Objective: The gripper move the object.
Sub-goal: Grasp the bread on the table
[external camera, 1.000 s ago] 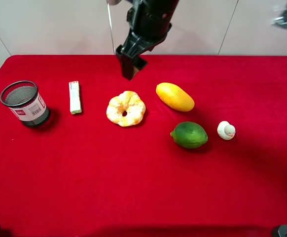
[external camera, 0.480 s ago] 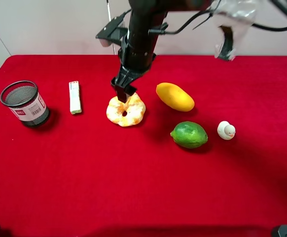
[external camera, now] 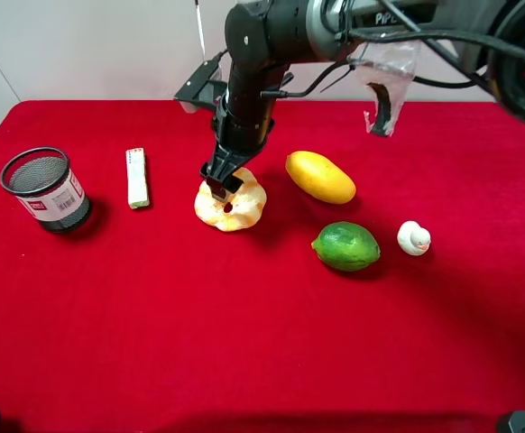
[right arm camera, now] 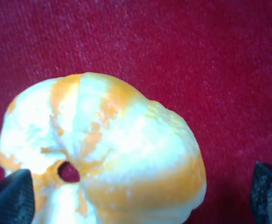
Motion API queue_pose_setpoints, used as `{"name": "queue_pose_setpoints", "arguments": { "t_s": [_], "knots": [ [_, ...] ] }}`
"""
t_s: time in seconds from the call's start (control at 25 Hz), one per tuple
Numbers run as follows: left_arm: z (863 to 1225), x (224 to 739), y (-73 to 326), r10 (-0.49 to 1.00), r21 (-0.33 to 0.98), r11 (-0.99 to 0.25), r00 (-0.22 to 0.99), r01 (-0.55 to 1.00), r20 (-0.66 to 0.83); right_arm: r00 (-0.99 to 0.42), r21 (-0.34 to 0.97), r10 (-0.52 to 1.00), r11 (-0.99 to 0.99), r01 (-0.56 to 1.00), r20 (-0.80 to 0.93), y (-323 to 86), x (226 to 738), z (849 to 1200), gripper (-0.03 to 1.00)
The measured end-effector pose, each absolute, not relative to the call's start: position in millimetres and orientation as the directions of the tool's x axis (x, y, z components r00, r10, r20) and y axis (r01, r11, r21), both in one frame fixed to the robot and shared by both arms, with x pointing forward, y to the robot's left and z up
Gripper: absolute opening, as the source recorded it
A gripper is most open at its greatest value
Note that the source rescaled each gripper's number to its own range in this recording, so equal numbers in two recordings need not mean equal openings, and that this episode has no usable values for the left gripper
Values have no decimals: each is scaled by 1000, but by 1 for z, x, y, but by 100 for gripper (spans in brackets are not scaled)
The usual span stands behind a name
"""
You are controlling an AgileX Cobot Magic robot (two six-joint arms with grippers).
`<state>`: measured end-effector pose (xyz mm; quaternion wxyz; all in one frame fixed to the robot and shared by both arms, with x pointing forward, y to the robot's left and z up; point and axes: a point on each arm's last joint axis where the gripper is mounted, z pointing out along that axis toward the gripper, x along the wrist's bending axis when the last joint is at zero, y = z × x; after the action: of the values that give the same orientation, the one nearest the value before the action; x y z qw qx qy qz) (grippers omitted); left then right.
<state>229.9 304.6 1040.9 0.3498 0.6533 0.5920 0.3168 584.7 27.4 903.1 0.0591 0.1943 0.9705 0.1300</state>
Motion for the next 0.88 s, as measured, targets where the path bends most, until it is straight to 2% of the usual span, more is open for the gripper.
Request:
{"name": "queue_pose_setpoints", "arguments": {
  "t_s": [0.6, 0.64, 0.68, 0.84, 0.88],
  "knots": [
    [1041, 230, 305, 995, 832, -54, 98, 552, 0, -923, 250, 373, 907, 340, -96, 28, 590, 872, 99],
    [1041, 230, 305, 995, 832, -54, 98, 552, 0, -923, 250, 373, 907, 340, -96, 28, 590, 872, 90],
    [1041, 230, 305, 995, 832, -54, 98, 552, 0, -923, 250, 373, 906, 341, -95, 28, 590, 872, 77],
    [1041, 230, 305, 995, 832, -54, 98, 552, 0, -923, 244, 373, 907, 342, -93, 28, 590, 872, 18],
    [1041, 230, 305, 995, 832, -54, 98, 552, 0, -924, 242, 372, 908, 342, -92, 28, 589, 872, 7]
  ]
}}
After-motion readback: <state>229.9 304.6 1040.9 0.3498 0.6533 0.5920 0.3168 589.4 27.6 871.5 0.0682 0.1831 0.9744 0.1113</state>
